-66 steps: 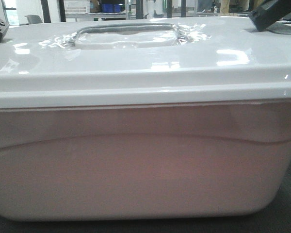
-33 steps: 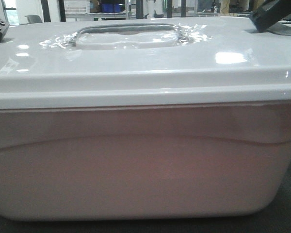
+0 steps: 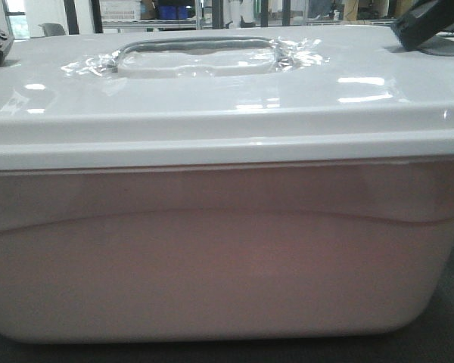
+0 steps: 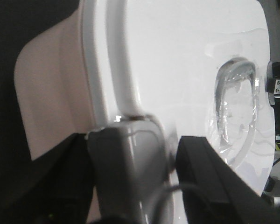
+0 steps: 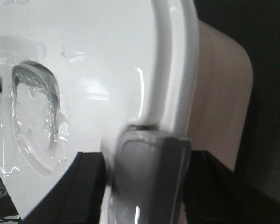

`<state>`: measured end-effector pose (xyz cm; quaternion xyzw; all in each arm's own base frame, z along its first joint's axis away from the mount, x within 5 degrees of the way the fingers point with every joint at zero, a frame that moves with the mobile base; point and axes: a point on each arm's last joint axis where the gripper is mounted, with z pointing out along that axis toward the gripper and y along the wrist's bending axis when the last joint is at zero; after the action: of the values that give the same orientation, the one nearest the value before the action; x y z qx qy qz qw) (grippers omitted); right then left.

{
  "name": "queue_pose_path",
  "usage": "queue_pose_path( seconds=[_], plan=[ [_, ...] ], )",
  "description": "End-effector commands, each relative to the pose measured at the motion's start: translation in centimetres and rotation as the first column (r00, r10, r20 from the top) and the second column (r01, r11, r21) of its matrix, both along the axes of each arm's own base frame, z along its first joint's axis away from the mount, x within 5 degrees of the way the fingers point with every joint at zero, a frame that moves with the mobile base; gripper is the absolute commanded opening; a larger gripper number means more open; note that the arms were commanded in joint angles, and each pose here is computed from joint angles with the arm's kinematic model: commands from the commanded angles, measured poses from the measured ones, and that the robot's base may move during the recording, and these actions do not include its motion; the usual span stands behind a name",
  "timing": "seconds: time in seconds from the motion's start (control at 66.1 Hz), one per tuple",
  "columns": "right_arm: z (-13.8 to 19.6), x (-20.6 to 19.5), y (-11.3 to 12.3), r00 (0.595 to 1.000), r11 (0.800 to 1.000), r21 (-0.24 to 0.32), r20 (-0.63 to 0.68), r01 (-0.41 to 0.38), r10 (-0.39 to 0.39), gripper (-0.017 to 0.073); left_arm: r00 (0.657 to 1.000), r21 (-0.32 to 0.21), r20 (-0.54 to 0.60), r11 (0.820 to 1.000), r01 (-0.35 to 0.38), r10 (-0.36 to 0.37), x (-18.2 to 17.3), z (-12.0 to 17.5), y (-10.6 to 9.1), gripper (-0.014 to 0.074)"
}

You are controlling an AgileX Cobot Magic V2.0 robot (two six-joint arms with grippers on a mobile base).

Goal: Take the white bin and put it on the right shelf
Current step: 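Lift the bin off the table with both grippers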

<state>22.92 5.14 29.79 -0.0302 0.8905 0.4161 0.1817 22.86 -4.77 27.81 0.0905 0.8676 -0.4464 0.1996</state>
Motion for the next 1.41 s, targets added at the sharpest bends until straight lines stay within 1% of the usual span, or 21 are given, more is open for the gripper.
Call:
queue_pose_path(
  seconds=[0.0, 0.091, 0.212, 0.272, 0.378, 0.53, 0.651, 0.742, 0.953, 1.075, 1.241, 1.392],
  plan=[
    [2.1, -0.3, 0.6, 0.998, 0.994, 0.107, 0.058, -0.02, 0.014, 0.0391, 0.998, -0.072, 0.056, 0.997, 0.034, -0.03, -0.4, 1.7, -0.6, 0.022],
    [2.2, -0.5, 0.8, 0.998, 0.991, 0.128, 0.049, -0.038, 0.032, 0.0391, 0.997, -0.1, 0.069, 0.994, 0.035, -0.028, -0.3, 1.9, -0.7, 0.022],
    [2.5, -0.7, 1.0, 0.996, 0.985, 0.16, 0.066, -0.069, 0.059, 0.0391, 0.993, -0.125, 0.093, 0.989, 0.078, -0.067, -0.6, 2.3, -0.9, 0.0221],
    [2.7, -0.7, 1.1, 0.994, 0.981, 0.177, 0.081, -0.084, 0.071, 0.0391, 0.993, -0.13, 0.092, 0.988, 0.089, -0.077, -0.7, 2.3, -0.9, 0.0221],
    [3.1, -0.9, 1.3, 0.989, 0.972, 0.205, 0.117, -0.114, 0.091, 0.0391, 0.991, -0.135, 0.112, 0.987, 0.088, -0.073, -1.0, 2.8, -1.0, 0.0221],
    [3.5, -1.3, 1.4, 0.98, 0.967, 0.203, 0.162, -0.152, 0.12, 0.0391, 0.981, -0.155, 0.185, 0.984, 0.087, -0.058, -2.0, 4.4, -1.2, 0.022],
    [4.1, -1.9, 1.5, 0.969, 0.962, 0.201, 0.202, -0.185, 0.144, 0.0391, 0.965, -0.136, 0.255, 0.986, 0.099, -0.062, -3.2, 5.9, -1.3, 0.0221],
    [4.9, -2.6, 1.6, 0.952, 0.958, 0.196, 0.263, -0.21, 0.155, 0.0391, 0.947, -0.122, 0.314, 0.987, 0.104, -0.061, -4.2, 7.1, -1.4, 0.0221],
    [7.0, -4.5, 1.9, 0.907, 0.949, 0.203, 0.395, -0.242, 0.146, 0.0391, 0.901, -0.094, 0.429, 0.989, 0.116, -0.065, -6.4, 9.7, -1.7, 0.022],
    [8.0, -6.0, 2.1, 0.881, 0.95, 0.186, 0.45, -0.253, 0.146, 0.0391, 0.868, -0.081, 0.492, 0.989, 0.122, -0.067, -7.7, 11.1, -1.9, 0.022],
    [9.4, -8.2, 2.2, 0.839, 0.952, 0.158, 0.524, -0.262, 0.143, 0.0391, 0.833, -0.064, 0.549, 0.99, 0.127, -0.072, -9.5, 12.0, -2.1, 0.022],
    [10.4, -10.0, 2.3, 0.798, 0.958, 0.139, 0.59, -0.251, 0.124, 0.0391, 0.814, -0.055, 0.576, 0.99, 0.129, -0.074, -10.4, 12.4, -2.2, 0.022]
  ],
)
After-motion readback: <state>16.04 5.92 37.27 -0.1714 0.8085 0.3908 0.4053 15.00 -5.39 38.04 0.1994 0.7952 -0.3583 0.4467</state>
